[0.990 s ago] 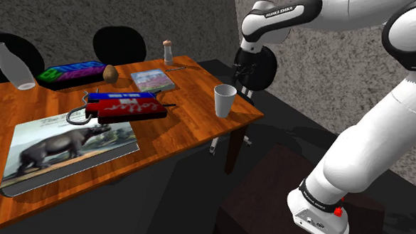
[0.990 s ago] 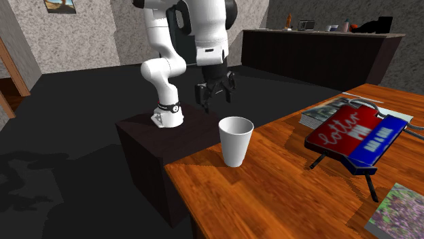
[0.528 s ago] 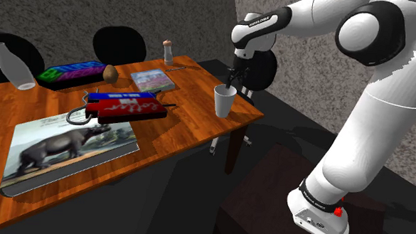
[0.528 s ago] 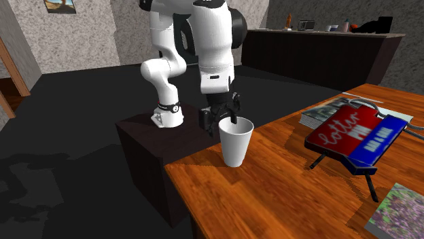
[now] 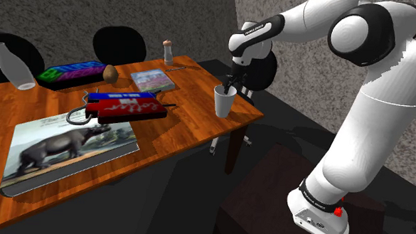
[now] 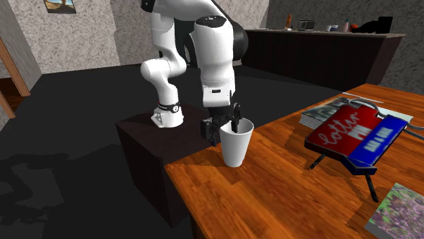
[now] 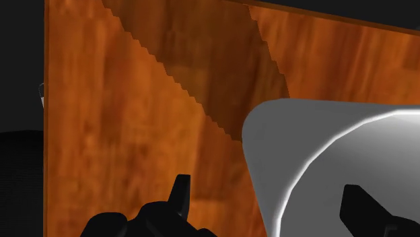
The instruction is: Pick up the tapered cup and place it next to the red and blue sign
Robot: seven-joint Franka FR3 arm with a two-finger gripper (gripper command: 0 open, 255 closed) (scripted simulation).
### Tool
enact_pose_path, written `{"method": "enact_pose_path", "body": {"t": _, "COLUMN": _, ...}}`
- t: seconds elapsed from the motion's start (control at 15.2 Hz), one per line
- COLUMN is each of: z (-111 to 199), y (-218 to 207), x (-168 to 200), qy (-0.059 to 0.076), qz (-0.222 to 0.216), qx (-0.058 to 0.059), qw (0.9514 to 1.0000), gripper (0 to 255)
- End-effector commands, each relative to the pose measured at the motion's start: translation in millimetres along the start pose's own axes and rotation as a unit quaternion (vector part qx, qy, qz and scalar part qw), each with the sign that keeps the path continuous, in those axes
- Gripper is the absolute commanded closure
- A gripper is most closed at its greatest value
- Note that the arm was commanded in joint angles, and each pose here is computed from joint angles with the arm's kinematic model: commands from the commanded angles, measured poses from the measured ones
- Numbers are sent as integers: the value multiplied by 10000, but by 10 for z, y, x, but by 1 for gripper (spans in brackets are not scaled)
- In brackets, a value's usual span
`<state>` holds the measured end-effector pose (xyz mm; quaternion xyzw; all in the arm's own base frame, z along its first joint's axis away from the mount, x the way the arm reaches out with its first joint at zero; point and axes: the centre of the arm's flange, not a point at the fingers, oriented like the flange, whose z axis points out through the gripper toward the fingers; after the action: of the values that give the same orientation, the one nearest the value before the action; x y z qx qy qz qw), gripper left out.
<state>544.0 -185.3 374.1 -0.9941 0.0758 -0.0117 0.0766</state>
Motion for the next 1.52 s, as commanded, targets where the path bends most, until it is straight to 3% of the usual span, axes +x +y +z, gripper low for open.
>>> {"method": "enact_pose_path", "body": {"t": 0.0, "z": 13, "y": 0, "x": -2, "qy": 2, "qz": 0, "qx": 0, "qw": 10000, "gripper": 0}}
{"method": "enact_pose_path", "body": {"t": 0.26, "z": 13, "y": 0, "x": -2, "qy": 2, "qz": 0, "qx": 0, "qw": 10000, "gripper": 0}}
{"method": "enact_pose_path", "body": {"t": 0.33, "z": 13, "y": 0, "x": -2, "qy": 2, "qz": 0, "qx": 0, "qw": 10000, "gripper": 255}}
{"method": "enact_pose_path", "body": {"t": 0.92, "z": 13, "y": 0, "x": -2, "qy": 2, "qz": 0, "qx": 0, "qw": 10000, "gripper": 255}}
{"method": "enact_pose_path", "body": {"t": 1.45, "z": -404, "y": -65, "x": 3, "qy": 2, "qz": 0, "qx": 0, "qw": 10000, "gripper": 255}}
